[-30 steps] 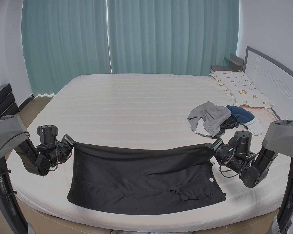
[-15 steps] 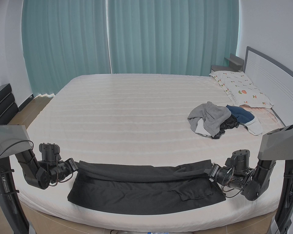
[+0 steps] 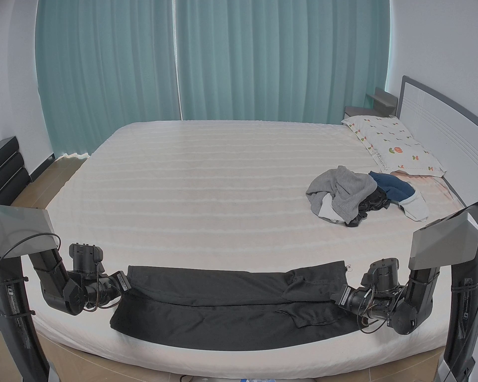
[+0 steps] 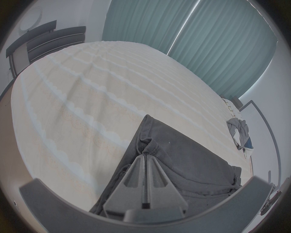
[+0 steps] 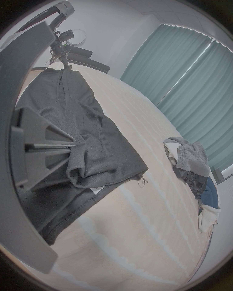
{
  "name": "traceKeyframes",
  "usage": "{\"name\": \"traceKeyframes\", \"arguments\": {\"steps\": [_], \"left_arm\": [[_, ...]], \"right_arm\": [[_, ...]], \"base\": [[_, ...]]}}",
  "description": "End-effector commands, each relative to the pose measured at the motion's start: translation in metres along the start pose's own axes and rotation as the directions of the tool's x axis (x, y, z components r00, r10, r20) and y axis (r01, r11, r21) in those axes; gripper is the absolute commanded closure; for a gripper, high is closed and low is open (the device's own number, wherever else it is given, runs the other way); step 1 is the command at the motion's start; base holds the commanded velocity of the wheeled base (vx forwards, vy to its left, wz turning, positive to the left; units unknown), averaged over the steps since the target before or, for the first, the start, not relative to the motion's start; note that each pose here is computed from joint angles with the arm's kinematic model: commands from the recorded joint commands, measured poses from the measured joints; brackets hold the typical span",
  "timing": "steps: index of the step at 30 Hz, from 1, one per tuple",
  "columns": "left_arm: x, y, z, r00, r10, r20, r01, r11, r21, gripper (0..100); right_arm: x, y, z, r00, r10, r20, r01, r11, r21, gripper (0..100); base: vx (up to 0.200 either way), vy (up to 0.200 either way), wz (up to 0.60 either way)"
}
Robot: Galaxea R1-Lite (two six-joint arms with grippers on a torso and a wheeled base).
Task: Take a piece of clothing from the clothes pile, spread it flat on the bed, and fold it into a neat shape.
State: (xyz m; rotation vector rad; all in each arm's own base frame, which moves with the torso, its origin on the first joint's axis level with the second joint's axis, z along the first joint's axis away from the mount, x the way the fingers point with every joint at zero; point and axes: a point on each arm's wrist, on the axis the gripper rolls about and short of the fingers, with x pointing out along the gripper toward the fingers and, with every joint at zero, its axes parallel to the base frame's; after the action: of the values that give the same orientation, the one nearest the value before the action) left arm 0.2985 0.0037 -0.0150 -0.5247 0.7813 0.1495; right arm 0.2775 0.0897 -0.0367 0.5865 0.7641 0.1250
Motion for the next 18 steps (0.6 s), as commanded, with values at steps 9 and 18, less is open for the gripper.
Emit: {"name": "traceKeyframes", "arguments": {"steps": [9, 18], "left_arm": [[-0.002, 0.005, -0.007, 0.998, 0.045, -0.053, -0.041, 0.996, 0.079, 0], [-0.011, 0.003, 0.010, 1.000, 0.012, 0.006, -0.012, 0.999, 0.039, 0]], "right_arm": [[-0.005, 0.006, 0.006, 0.999, 0.022, 0.032, -0.022, 1.000, -0.005, 0], [-0.025, 0.015, 0.045, 0.981, 0.080, 0.176, -0.083, 0.997, 0.009, 0]], "base": [[0.000, 0.000, 0.00], [0.000, 0.000, 0.00]]}}
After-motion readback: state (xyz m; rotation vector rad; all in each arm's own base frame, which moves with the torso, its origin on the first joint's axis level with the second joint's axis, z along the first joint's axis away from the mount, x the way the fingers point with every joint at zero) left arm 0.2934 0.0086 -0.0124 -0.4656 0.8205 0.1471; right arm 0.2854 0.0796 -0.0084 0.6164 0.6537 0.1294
